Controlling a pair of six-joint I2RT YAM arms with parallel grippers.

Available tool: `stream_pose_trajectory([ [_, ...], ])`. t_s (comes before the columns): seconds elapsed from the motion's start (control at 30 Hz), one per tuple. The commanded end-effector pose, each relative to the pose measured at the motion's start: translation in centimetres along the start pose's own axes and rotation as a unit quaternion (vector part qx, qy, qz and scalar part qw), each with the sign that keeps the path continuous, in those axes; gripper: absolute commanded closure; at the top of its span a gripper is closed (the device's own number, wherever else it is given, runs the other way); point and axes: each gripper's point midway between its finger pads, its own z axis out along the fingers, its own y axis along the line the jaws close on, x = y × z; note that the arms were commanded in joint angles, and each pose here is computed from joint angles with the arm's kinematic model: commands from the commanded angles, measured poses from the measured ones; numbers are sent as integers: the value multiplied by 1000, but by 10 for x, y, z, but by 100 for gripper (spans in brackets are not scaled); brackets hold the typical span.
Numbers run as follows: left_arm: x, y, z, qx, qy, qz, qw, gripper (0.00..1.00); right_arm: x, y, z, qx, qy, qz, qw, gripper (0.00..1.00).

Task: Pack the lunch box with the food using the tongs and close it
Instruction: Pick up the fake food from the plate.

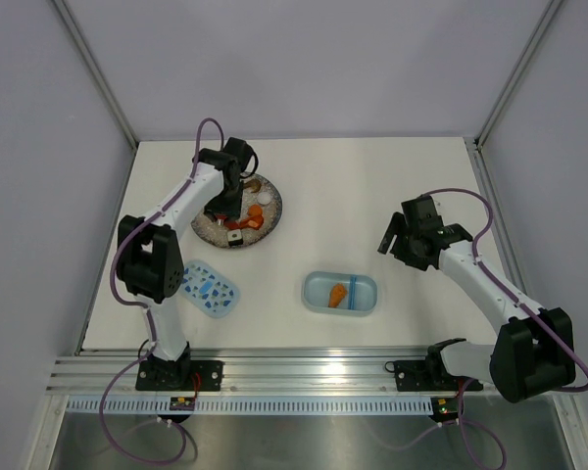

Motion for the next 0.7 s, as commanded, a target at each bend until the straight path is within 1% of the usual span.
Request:
stream_pose_trajectory([
  [0.0,-18,6,-1,-15,-25,1,1000,55,-12,5,-3,-5,-17,-3,1000,21],
  [0.33,-24,2,8,-10,-32,-8,999,58,-11,2,-3,1,-18,-1,1000,21],
  [0.67,-24,13,-14,-14,-58,-19,998,60,-10,3,-1,-1,-15,1,1000,21],
])
